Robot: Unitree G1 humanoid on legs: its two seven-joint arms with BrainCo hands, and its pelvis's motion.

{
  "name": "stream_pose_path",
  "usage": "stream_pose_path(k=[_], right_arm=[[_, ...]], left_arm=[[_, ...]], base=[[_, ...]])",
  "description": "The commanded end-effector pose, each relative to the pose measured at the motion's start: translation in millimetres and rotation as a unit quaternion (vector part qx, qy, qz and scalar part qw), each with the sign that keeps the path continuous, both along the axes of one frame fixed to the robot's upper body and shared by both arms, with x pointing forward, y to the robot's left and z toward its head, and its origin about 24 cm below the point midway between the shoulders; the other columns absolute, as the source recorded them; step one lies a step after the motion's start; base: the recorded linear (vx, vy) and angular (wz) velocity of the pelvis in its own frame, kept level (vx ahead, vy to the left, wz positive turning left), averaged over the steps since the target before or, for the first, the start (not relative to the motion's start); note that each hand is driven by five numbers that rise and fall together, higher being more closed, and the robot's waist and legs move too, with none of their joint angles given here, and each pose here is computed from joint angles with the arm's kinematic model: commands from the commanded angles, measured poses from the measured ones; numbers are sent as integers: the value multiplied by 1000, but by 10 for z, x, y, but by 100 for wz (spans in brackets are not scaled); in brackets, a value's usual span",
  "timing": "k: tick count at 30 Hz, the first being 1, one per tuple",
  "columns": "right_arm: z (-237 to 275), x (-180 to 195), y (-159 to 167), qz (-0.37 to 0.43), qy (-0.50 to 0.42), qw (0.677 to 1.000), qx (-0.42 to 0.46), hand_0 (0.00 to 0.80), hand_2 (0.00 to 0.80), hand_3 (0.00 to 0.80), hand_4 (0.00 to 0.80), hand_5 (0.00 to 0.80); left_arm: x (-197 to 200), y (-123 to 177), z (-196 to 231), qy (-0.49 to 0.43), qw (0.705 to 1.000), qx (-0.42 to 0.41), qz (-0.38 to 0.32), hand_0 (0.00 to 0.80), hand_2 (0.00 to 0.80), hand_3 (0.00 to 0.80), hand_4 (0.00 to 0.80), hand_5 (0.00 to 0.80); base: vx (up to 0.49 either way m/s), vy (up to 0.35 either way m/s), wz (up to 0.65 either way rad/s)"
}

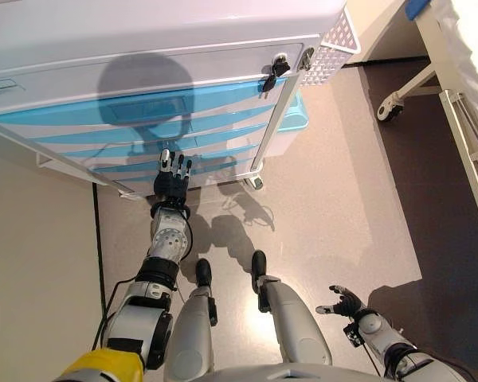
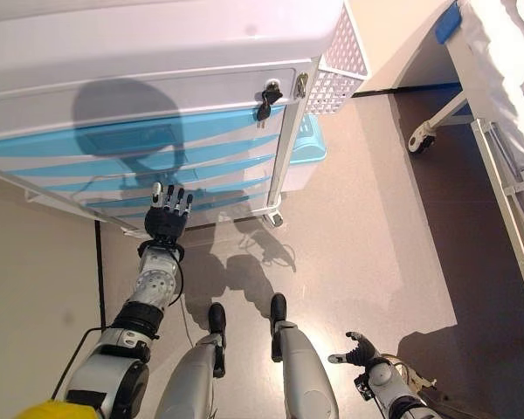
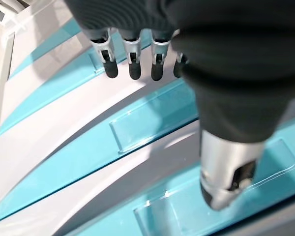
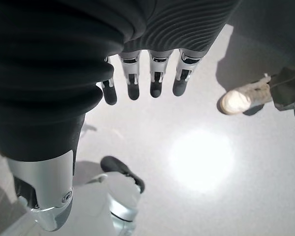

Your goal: Open the drawer and pick up the medicine

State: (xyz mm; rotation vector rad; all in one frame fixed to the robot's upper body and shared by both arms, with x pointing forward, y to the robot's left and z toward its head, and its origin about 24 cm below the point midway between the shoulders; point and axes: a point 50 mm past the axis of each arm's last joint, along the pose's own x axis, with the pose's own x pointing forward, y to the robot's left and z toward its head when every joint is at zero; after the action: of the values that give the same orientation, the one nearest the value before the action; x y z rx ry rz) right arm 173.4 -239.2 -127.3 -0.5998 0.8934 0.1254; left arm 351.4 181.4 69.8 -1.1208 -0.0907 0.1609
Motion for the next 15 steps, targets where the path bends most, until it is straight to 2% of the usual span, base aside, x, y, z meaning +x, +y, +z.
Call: stream_pose_path(k=[1,8,15], right_arm=[[-27,-164,-164,17,34,999,-30,0,0,0,0,0],[-42,-199,-169,37,47,998,-36,0,0,0,0,0],[-49,-230,-190,56,58,996,-45,0,0,0,0,0]], left_arm=[[178,-56,955,-188,981,36,-10,0,0,0,0,0],[86,-106,1444,-289,957,36,-20,0,0,0,0,0],[23,-53,1737,-341,939,51,-12,0,0,0,0,0]], base=[[0,0,0],[-11,5,0],[0,0,0]])
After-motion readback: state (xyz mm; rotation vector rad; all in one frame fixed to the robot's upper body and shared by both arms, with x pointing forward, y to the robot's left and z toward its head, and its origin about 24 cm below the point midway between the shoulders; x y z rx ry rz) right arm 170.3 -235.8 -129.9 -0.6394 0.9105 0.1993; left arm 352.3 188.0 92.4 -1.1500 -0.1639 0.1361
